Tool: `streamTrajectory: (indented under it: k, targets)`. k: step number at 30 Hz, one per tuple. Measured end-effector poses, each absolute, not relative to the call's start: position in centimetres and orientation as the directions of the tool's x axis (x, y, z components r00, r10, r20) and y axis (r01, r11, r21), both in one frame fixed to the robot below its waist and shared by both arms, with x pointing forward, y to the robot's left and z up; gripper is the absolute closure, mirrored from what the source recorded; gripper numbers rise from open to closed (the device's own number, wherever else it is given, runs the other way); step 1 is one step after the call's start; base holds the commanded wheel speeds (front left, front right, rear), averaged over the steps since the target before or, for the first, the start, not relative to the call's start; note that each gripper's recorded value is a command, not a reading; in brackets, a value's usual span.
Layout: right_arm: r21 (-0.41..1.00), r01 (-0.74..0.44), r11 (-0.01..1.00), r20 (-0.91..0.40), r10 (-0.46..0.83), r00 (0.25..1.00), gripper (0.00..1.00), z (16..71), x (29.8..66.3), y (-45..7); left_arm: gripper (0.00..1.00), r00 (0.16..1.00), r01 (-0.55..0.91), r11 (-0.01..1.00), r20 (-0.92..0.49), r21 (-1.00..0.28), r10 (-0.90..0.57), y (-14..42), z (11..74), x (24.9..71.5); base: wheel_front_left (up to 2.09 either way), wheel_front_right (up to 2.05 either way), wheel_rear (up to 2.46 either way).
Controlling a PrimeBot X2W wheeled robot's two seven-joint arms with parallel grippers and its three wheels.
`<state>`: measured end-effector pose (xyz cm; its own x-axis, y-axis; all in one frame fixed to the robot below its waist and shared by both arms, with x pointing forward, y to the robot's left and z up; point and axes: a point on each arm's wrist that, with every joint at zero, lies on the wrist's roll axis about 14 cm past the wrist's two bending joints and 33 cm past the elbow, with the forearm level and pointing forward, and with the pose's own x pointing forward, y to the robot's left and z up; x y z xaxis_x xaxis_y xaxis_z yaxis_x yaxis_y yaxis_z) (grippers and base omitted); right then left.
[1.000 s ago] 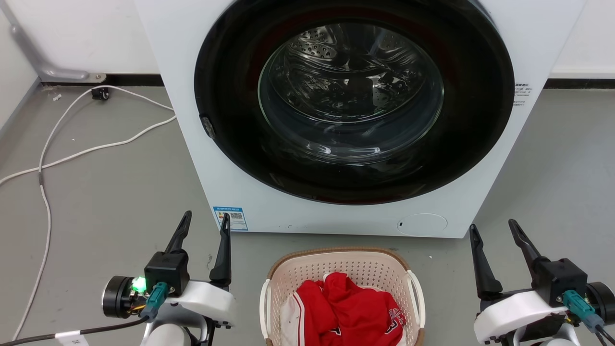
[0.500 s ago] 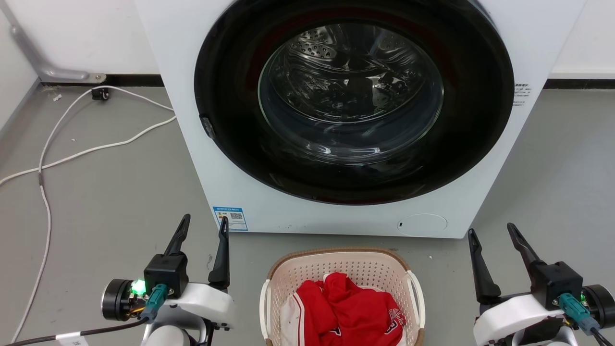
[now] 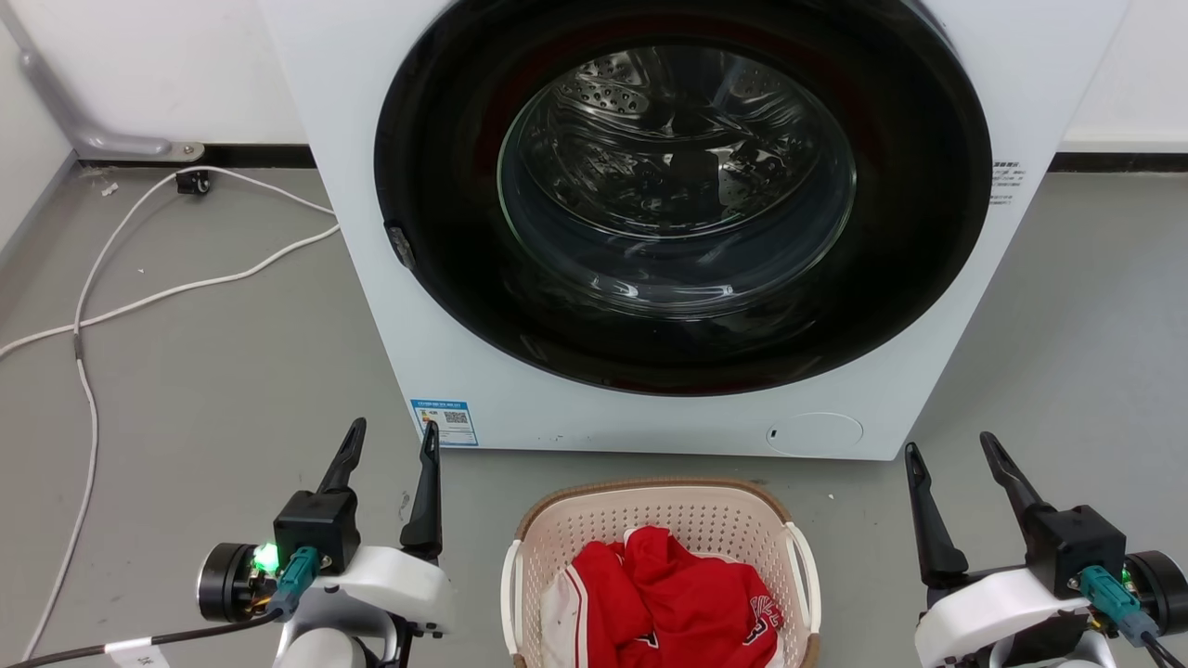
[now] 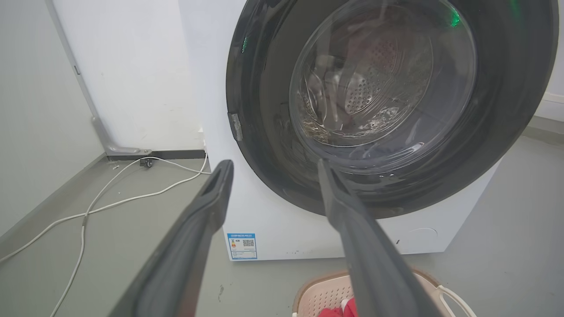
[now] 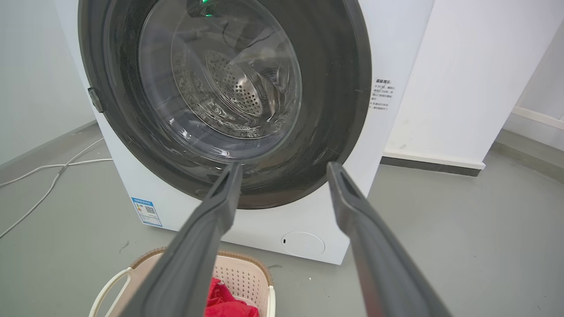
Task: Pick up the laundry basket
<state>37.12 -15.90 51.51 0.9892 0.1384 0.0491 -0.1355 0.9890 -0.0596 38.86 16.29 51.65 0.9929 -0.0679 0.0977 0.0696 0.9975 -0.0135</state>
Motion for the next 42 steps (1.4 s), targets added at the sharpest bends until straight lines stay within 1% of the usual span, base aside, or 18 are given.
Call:
streamTrajectory:
  k: [12,15,21,26,29,33,37,42]
  targets:
    - [-0.048,-0.133,0.990,0.030,0.135,0.990,0.00,51.0,37.2,-16.0,0.00,0.994,0.070,0.997,0.086,-0.019,-0.068,16.2,51.3,39.4,0.00,0.00,0.00]
    - [-0.030,-0.129,0.991,0.000,0.129,0.992,0.00,50.2,37.5,-16.1,0.00,0.995,0.065,0.998,0.073,-0.020,-0.063,16.2,50.9,39.9,0.00,0.00,0.00]
    - [-0.005,-0.117,0.993,-0.053,0.116,0.992,0.00,49.1,39.5,-16.5,0.00,0.995,0.087,0.996,0.045,-0.033,-0.086,15.6,50.0,42.5,0.00,0.00,0.00]
    - [0.013,-0.103,0.995,-0.090,0.103,0.991,0.00,47.7,42.7,-16.9,0.00,0.993,0.115,0.993,-0.028,-0.035,-0.116,15.1,47.8,46.1,0.00,0.00,0.00]
    - [0.036,-0.100,0.994,-0.161,0.104,0.981,0.00,45.2,44.3,-16.8,0.00,0.987,0.123,0.992,-0.095,-0.036,-0.126,15.1,45.7,48.4,0.00,0.00,0.00]
    - [0.063,-0.102,0.993,-0.310,0.117,0.944,0.00,40.5,45.8,-16.3,0.00,0.962,0.151,0.987,-0.224,-0.049,-0.158,14.5,41.9,50.4,0.00,0.00,0.00]
    - [0.092,-0.098,0.991,-0.463,0.130,0.877,0.00,35.7,46.5,-15.9,0.00,0.914,0.172,0.983,-0.361,-0.067,-0.184,14.0,37.6,51.7,0.00,0.00,0.00]
    - [0.142,-0.079,0.987,-0.608,0.150,0.780,0.00,30.7,46.5,-15.4,0.00,0.815,0.167,0.981,-0.546,-0.101,-0.195,13.8,31.7,51.5,0.00,0.00,0.00]
